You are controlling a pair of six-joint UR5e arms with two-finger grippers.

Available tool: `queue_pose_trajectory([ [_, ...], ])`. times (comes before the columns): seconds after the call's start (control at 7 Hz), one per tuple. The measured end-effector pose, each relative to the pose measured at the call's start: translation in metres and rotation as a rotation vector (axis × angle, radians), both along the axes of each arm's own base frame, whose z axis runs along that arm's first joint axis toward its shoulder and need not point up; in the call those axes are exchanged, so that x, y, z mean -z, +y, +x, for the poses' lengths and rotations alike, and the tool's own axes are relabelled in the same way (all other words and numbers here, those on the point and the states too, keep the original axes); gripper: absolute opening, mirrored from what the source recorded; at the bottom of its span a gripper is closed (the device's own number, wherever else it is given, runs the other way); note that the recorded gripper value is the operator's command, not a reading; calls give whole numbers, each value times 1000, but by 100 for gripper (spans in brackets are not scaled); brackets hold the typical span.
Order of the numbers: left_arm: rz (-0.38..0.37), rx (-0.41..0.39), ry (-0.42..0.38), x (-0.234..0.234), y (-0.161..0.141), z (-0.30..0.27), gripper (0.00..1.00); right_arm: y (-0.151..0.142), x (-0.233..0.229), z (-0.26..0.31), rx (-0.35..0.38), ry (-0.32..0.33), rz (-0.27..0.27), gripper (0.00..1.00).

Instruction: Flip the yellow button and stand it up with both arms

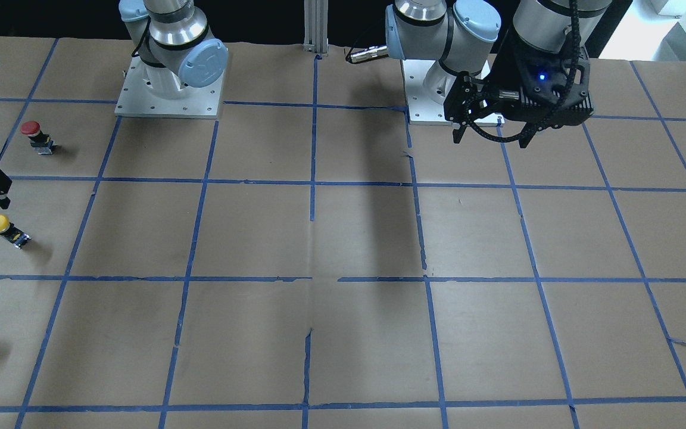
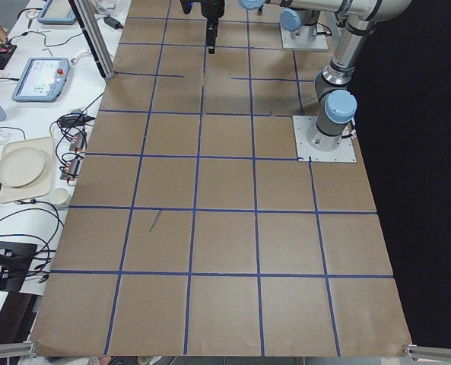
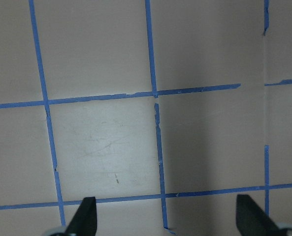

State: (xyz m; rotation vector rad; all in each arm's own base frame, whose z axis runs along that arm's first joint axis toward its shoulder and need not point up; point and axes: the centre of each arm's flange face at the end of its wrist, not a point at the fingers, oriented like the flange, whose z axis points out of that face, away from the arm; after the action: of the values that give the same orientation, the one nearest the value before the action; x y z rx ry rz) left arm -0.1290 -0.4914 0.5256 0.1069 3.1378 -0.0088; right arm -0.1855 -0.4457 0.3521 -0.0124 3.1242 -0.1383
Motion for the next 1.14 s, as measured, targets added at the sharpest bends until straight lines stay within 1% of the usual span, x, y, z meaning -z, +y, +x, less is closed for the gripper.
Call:
queue_pose_trajectory([
  [0.14, -1, -1, 1, -1, 0, 0, 99, 1, -32, 44, -6, 21, 15, 100],
  [0.29, -3, -3, 2, -2, 0, 1, 99, 6, -60, 102, -52, 47, 10, 100],
  [0.43, -7, -6, 2, -4, 0, 1, 99, 16, -77, 157, -50, 40, 28, 100],
  [0.57, -9, -8, 3, -5, 0, 1, 99, 30, -90, 205, 12, 17, 69, 100],
  [0.71, -13, -9, 3, -7, -1, 2, 99, 40, -103, 244, 55, 6, 90, 100],
  [0.86, -17, -10, 3, -9, -2, 2, 99, 47, -112, 274, 73, 6, 94, 100],
  [1.0, -21, -10, 1, -11, -2, 2, 99, 46, -114, 289, 88, 9, 93, 100],
  [1.14, -23, -10, -2, -12, -2, 3, 99, 34, -112, 296, 92, 11, 87, 100],
])
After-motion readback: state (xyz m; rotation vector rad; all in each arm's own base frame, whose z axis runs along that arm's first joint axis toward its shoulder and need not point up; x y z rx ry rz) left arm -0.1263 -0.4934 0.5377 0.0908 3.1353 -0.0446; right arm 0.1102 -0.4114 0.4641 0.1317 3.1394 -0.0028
